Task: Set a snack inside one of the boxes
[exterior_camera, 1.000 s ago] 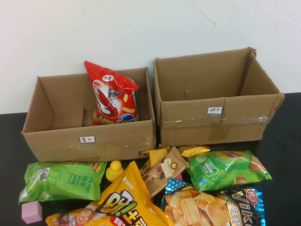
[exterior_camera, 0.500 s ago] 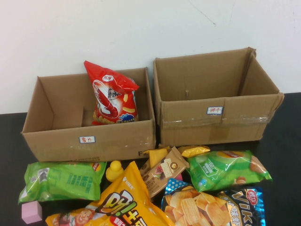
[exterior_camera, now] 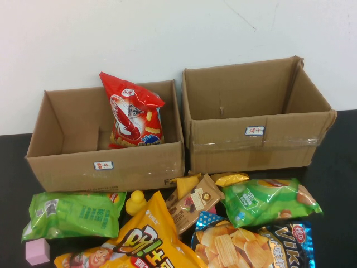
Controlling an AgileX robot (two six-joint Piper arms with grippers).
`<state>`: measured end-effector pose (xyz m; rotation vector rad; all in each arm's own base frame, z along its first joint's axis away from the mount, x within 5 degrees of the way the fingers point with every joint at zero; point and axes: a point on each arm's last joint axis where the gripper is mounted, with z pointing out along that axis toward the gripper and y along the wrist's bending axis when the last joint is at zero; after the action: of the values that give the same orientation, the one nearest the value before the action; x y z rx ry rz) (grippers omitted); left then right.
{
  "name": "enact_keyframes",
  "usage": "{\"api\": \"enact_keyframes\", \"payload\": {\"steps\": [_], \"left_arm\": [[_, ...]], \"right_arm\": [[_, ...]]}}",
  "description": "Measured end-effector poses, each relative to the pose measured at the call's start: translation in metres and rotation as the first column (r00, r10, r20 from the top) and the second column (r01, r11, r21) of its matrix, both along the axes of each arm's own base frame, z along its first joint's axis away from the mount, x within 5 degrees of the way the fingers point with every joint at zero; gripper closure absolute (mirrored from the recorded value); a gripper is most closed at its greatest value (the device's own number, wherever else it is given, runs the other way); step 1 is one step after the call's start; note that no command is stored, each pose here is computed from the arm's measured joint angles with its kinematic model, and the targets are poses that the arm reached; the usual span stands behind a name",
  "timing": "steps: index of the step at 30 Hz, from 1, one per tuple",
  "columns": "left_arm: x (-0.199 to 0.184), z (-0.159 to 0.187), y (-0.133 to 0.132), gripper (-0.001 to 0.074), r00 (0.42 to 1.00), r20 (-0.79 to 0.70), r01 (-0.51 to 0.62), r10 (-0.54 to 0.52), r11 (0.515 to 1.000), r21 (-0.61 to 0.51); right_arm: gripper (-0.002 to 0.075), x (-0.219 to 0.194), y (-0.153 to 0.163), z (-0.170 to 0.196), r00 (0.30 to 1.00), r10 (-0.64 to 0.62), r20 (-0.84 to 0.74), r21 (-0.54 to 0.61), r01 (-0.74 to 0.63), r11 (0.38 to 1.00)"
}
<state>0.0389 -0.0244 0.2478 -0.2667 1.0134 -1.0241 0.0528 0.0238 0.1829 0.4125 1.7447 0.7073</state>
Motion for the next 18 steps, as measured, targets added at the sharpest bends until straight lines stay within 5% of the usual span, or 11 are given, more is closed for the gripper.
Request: {"api": "enact_keyframes", "payload": {"steps": [5, 9, 14, 18], "left_arm": [[0.004, -0.003, 0.002, 0.0736, 0.996, -0.084, -0.005, 0.002, 0.999, -0.033], [0.005, 0.017, 0.0, 0.0736, 0.974, -0.207, -0.056, 0.088, 0.986, 0.156], [0.024, 0.061, -0.014, 0.0736, 0.96, -0.265, 0.059, 0.087, 0.864, 0.5], [0.064, 0.075, -0.025, 0.0736, 0.913, -0.408, 0.275, -0.019, 0.767, 0.58]], "right_arm": [[0.0727, 0.001, -0.002, 0.002, 0.999, 0.005, 0.05, -0.131, 0.002, 0.991], [0.0727, 0.001, -0.002, 0.002, 0.998, 0.016, 0.062, -0.182, -0.004, 0.983], [0.0727, 0.003, -0.002, 0.0, 0.999, 0.019, 0.034, -0.193, -0.012, 0.981], [0.0727, 0.005, -0.002, -0.003, 1.0, 0.02, -0.012, -0.194, -0.022, 0.981]]}}
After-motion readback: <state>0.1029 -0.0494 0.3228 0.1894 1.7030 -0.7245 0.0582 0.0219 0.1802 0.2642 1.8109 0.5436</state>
